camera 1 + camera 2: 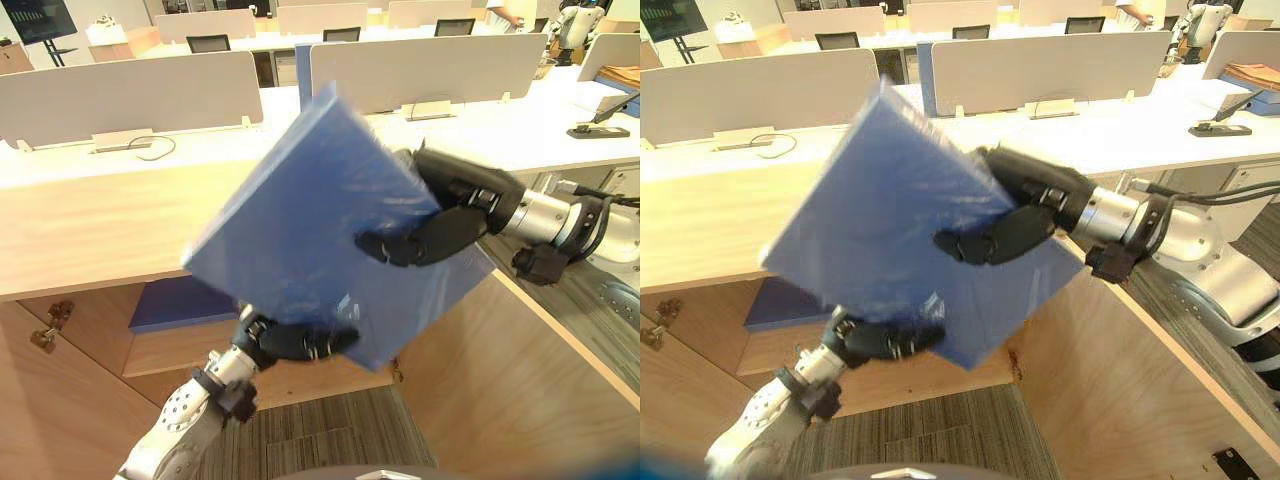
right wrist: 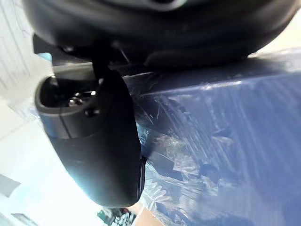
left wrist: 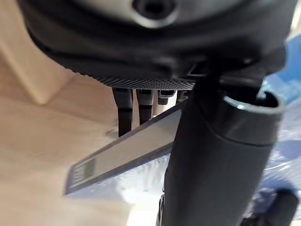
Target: Walk over to the cabinet, pick up the folder, carry it to the office cabinet, place the folder inside the office cabinet, then close the office cabinet door
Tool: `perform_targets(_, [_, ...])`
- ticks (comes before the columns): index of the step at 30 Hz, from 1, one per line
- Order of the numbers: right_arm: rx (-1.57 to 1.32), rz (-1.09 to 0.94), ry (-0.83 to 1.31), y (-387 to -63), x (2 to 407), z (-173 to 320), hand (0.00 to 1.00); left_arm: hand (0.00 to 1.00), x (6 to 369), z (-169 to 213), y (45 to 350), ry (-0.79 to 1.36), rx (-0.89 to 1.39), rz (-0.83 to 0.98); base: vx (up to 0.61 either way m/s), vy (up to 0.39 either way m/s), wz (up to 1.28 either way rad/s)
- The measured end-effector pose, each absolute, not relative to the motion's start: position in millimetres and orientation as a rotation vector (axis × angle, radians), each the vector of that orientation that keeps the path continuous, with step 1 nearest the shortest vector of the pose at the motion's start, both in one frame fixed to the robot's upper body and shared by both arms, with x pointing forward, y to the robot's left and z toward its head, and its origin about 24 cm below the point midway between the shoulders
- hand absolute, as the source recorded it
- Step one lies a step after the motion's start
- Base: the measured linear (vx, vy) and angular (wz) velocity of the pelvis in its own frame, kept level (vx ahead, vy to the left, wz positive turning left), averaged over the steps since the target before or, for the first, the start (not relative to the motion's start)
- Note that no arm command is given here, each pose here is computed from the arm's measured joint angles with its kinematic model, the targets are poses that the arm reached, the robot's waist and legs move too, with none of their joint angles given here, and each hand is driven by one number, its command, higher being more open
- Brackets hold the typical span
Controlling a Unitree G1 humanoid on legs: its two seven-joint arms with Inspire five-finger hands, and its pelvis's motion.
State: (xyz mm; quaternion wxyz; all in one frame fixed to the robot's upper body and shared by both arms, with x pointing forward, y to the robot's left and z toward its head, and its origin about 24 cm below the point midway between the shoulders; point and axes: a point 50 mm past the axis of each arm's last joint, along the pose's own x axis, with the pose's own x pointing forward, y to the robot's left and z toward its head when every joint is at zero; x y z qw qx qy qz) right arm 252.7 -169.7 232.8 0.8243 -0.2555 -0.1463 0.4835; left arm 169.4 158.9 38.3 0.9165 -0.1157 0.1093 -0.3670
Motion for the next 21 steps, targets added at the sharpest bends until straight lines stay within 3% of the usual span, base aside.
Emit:
perform_targets(4, [-0.554, 1.105, -0.257, -161.9, 247.3, 219.1, 0.0, 1.0, 154.0, 21.5, 162.0, 0.381, -0.237, -0.902, 0.01, -0.002, 0.02])
perform_targets(12, [-0.537, 1.19, -0.276, -147.3, 239.3, 216.7, 0.0, 1.0, 147.8, -3.7, 165.8, 0.496, -0.174, -0.945, 0.0, -0.005, 0.07])
perform_targets(17, [-0.483, 1.3, -0.272, -131.0, 229.9, 204.4, 0.0, 1.0, 141.4, -33.2, 180.0, 0.609, -0.062, -0.886, -0.01, -0.006, 0.03])
perform_targets(21, [-0.429, 1.302, -0.225, -128.3, 225.8, 179.4, 0.0, 1.0, 147.6, -68.9, 177.1, 0.642, -0.02, -0.654, -0.03, 0.005, 0.06])
